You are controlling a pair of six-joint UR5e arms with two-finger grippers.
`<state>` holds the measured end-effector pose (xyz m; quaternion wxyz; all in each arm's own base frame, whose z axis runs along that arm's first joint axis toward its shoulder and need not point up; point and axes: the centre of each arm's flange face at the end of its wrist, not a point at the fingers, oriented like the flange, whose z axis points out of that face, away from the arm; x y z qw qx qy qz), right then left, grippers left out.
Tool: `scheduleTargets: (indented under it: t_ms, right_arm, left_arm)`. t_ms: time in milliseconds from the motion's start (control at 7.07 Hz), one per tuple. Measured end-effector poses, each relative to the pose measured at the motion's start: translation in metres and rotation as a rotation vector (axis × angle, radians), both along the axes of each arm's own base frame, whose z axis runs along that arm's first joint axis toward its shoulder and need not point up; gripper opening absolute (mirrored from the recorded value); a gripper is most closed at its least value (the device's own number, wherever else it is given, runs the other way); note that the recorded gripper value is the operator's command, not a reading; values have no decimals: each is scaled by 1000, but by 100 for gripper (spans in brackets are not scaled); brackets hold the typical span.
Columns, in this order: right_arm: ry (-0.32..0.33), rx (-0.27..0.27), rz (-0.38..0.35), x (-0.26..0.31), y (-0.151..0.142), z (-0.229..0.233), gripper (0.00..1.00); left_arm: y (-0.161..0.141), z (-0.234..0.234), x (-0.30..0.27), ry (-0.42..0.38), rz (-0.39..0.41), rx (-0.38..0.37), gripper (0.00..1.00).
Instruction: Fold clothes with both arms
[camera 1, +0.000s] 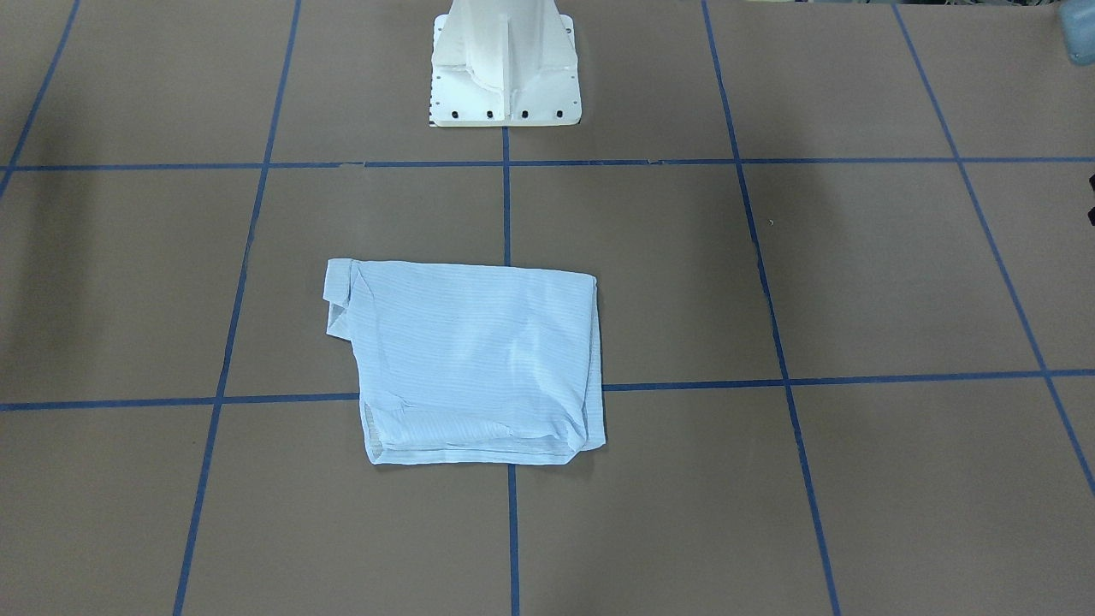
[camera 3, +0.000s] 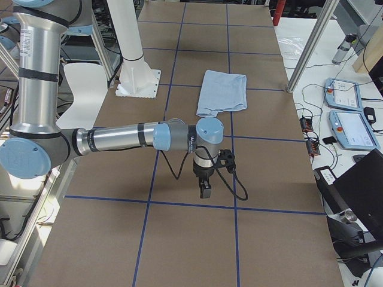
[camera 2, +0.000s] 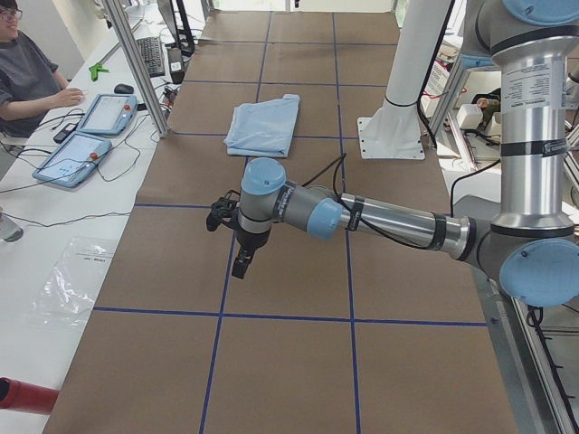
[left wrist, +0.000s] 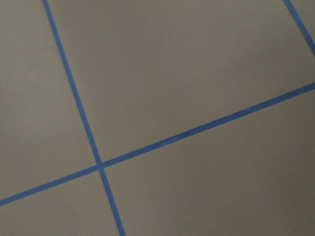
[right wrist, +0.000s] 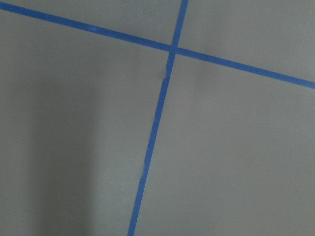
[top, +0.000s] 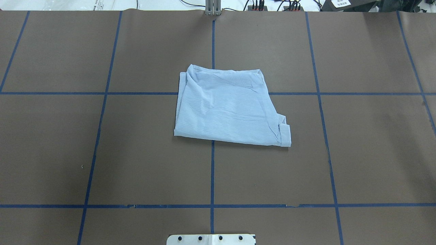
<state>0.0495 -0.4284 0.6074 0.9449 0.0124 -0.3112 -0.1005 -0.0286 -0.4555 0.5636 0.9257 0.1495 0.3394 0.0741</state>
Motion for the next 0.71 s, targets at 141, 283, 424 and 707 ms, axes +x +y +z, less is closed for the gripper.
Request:
scheduleTargets:
  t_ms: [141, 283, 424, 707]
  right_arm:
    - [-2, -10, 10, 4, 6, 3, 100]
    - [-4, -13, 14, 5, 8, 4, 100]
    - [-7, -14, 15, 5, 9, 4, 100]
    - [-19, -17, 17, 4, 9, 4, 100]
  left_arm:
    - [22, 26, -16, 33, 3, -9, 100]
    - [35, 45, -25, 60, 4, -24, 100]
    - [41, 55, -30, 72, 5, -33, 100]
    - [43, 64, -34, 71, 0, -44, 100]
